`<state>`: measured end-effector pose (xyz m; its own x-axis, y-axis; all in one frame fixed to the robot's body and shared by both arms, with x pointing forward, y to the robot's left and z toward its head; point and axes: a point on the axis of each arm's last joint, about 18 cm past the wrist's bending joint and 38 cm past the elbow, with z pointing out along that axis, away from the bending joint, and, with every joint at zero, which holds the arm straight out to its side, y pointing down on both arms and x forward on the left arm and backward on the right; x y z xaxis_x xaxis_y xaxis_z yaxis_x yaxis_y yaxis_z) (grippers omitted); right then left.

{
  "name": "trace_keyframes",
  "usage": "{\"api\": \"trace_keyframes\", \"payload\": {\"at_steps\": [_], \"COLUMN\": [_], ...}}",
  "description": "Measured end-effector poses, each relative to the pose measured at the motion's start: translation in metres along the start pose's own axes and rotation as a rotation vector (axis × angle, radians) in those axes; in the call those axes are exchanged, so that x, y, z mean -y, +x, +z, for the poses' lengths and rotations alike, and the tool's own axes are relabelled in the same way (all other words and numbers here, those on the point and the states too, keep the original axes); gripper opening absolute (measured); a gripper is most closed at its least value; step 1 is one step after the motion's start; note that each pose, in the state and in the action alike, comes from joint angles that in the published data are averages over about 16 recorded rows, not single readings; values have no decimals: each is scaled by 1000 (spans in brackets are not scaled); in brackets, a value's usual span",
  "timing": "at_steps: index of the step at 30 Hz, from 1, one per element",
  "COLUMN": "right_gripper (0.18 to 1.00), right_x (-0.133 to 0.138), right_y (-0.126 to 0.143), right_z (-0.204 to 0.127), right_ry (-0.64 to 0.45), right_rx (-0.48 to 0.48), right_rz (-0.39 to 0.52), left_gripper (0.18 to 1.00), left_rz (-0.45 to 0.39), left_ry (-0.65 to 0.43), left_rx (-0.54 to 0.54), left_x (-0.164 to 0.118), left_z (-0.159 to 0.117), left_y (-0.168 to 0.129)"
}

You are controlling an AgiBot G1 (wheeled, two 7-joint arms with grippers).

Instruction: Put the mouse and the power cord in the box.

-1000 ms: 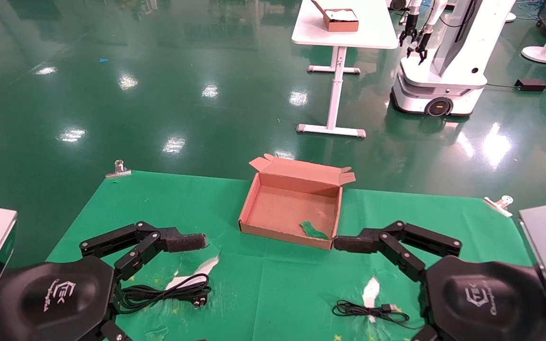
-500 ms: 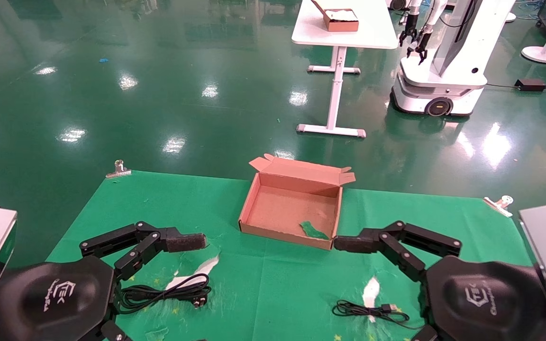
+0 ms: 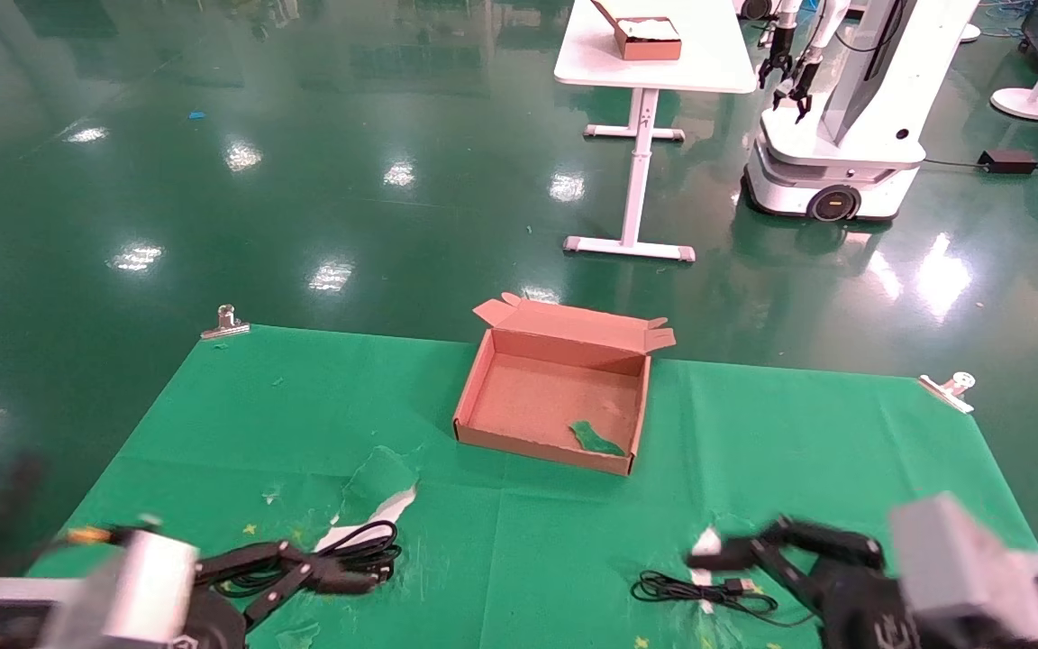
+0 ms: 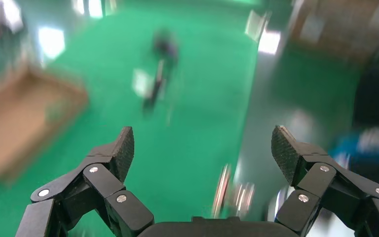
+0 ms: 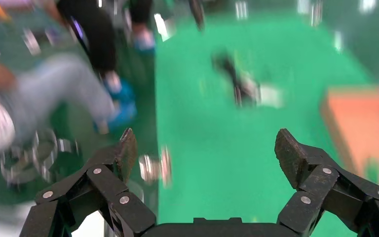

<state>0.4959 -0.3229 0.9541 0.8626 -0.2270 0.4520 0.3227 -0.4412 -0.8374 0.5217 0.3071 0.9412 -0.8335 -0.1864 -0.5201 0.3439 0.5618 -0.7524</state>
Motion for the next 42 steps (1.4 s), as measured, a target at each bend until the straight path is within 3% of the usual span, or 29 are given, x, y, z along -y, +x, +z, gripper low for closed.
{"api": "trace_keyframes", "payload": {"at_steps": [5, 11, 20, 30, 42], "right_gripper": [1001, 1001, 1001, 1001, 1001], "right_x": [-19, -29, -32, -26, -14], "right_y": [5, 9, 9, 8, 7], "right_z": [-2, -2, -5, -8, -14], "right_ry": [-135, -201, -200, -184, -177], "right_rx": [-26, -37, -43, -52, -38], "right_rz": [14, 19, 20, 15, 3], "left_gripper": [1000, 1000, 1000, 1000, 1000], "left_rz": [38, 71, 45, 6, 33], "left_ry": [-182, -282, -419, -633, -821], "left_rx": [41, 70, 78, 176, 277], "left_x": [-18, -25, -41, -51, -57], "left_z": [11, 19, 33, 75, 114], "left_y": [-17, -31, -43, -81, -111]}}
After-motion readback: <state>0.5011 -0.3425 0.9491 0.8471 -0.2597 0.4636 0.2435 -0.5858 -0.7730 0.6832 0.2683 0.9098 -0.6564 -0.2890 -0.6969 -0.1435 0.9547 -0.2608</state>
